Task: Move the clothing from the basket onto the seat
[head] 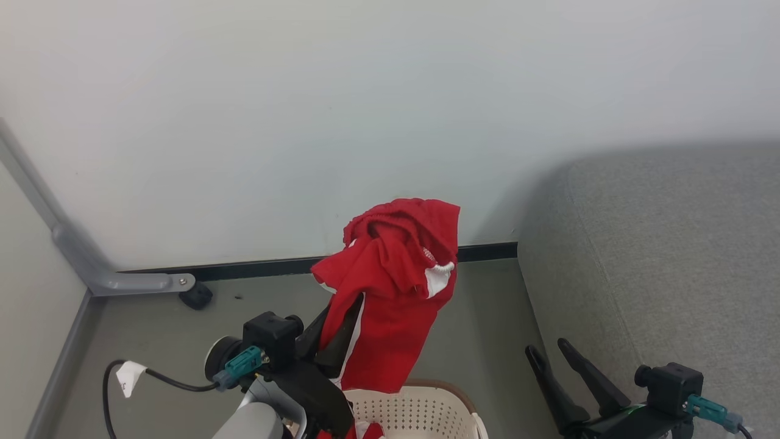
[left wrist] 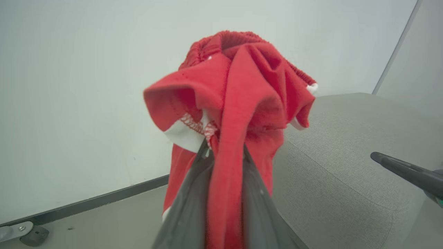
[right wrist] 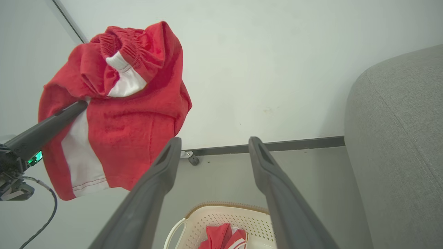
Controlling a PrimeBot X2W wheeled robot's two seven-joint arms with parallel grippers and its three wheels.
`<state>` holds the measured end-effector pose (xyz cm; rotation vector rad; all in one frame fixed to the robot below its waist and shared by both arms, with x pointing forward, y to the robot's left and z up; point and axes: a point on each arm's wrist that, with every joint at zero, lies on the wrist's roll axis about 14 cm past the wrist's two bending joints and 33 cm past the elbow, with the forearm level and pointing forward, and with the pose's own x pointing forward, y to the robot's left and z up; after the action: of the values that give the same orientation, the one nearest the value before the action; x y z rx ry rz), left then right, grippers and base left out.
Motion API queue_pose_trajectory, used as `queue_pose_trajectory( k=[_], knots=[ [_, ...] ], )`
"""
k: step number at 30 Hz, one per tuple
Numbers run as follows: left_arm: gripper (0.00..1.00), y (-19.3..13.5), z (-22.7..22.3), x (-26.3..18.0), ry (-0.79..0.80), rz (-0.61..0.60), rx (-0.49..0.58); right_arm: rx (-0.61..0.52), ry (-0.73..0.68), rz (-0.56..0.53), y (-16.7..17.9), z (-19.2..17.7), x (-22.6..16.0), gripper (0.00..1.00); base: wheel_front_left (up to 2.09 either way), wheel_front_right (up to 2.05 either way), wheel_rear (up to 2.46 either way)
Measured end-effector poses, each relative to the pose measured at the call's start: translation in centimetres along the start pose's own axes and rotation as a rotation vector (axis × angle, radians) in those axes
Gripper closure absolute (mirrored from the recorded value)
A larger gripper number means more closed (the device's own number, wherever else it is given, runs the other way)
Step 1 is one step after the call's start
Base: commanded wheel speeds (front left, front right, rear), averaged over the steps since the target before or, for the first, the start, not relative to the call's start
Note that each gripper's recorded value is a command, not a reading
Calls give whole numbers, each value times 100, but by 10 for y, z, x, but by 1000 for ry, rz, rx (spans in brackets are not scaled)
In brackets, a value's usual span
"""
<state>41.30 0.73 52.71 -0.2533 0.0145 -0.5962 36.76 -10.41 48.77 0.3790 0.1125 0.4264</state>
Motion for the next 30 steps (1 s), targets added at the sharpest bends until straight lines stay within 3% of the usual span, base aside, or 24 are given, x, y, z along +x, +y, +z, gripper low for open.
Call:
queue_pose_trajectory(
  k=[19,30],
  knots=[
    [100,-34,16,-13,-49,-128,-35,-82,35,217,43,15,31,0,0,0,0],
    [100,-45,17,-21,-51,-162,-69,-259,175,325,50,-15,42,0,0,0,0]
  ],
)
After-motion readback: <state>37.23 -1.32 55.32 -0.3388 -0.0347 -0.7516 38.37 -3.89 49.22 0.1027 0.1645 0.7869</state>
